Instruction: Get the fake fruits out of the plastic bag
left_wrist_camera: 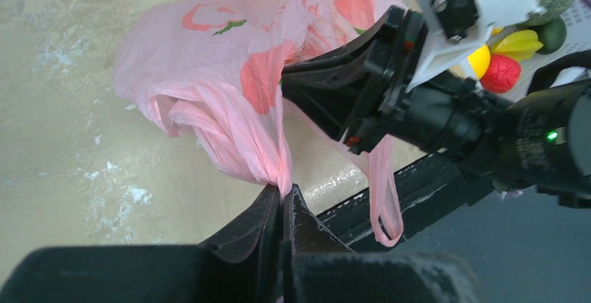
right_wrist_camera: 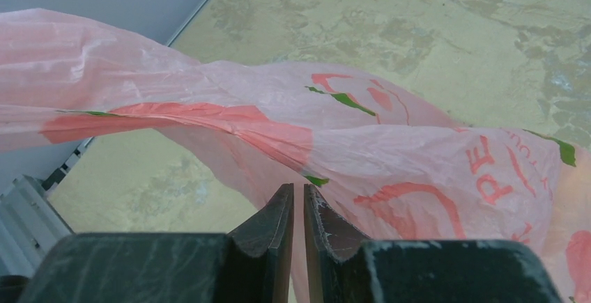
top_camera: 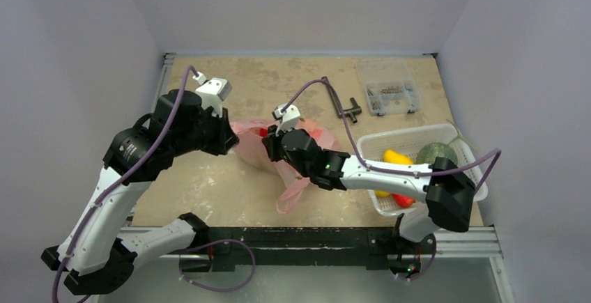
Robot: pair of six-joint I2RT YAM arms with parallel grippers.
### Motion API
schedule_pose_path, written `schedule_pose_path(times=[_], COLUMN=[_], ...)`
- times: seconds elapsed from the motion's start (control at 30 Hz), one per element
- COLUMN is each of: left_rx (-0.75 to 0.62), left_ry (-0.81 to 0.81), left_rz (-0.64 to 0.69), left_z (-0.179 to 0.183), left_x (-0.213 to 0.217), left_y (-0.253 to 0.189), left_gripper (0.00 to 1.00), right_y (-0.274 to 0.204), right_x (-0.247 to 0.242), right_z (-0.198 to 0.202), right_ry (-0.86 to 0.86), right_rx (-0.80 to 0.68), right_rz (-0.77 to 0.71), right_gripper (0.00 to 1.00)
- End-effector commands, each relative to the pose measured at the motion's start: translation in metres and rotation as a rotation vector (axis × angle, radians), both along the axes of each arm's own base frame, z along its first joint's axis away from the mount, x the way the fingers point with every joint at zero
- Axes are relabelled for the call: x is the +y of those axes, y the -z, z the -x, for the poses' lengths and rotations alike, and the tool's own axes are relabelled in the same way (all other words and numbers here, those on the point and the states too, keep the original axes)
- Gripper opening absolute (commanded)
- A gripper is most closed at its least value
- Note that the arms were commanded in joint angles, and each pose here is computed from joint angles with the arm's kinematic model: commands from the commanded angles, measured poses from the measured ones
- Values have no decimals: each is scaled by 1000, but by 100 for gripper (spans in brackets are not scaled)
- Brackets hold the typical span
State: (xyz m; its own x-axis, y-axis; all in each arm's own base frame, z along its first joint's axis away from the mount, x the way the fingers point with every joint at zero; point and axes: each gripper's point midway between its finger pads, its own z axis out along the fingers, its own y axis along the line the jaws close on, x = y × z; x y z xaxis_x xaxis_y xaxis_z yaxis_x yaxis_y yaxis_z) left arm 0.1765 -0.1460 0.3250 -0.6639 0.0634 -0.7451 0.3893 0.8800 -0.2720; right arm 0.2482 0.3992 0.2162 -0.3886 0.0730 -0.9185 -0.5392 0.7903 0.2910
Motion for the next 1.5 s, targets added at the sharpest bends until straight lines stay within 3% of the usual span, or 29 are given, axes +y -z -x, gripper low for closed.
schedule_pose_path(times=[0.0,0.2,0.37,0.47,0.6,0.77,0.83,0.97,1.1,1.2,1.3,1.47], left_rx=[-32,-25,-38,-38,-29,-40,-19,52,67,94,156,200], left_ry=[14,13,-6,-29,-108,-316,-364,-299,-114,119,260,295], left_rz=[94,108,87,61,-19,-144,-150,-46,159,359,518,535], left_z=[-8,-7,-5,-7,-18,-32,-25,7,55,90,113,116], left_x=[-17,-18,-10,-5,9,48,60,51,30,-4,-29,-42], left_y=[-26,-30,-31,-27,-11,12,19,31,18,-5,-15,7], left_gripper=[0,0,0,0,0,0,21,68,89,90,84,70], right_y=[-36,-18,20,47,78,109,112,104,83,70,63,57], right_x=[12,-3,9,22,36,28,24,31,27,16,3,-22], right_z=[-21,-48,-51,-32,26,61,65,68,71,71,67,61], right_ry=[79,232,165,43,-141,-214,-215,-256,-239,-197,-129,-33], right_rx=[-132,-213,-188,-149,-45,94,106,107,134,168,190,189], right_rz=[-100,-59,32,61,30,-57,-77,-57,-82,-105,-101,-113], right_gripper=[11,15,16,14,14,13,14,16,25,34,38,40])
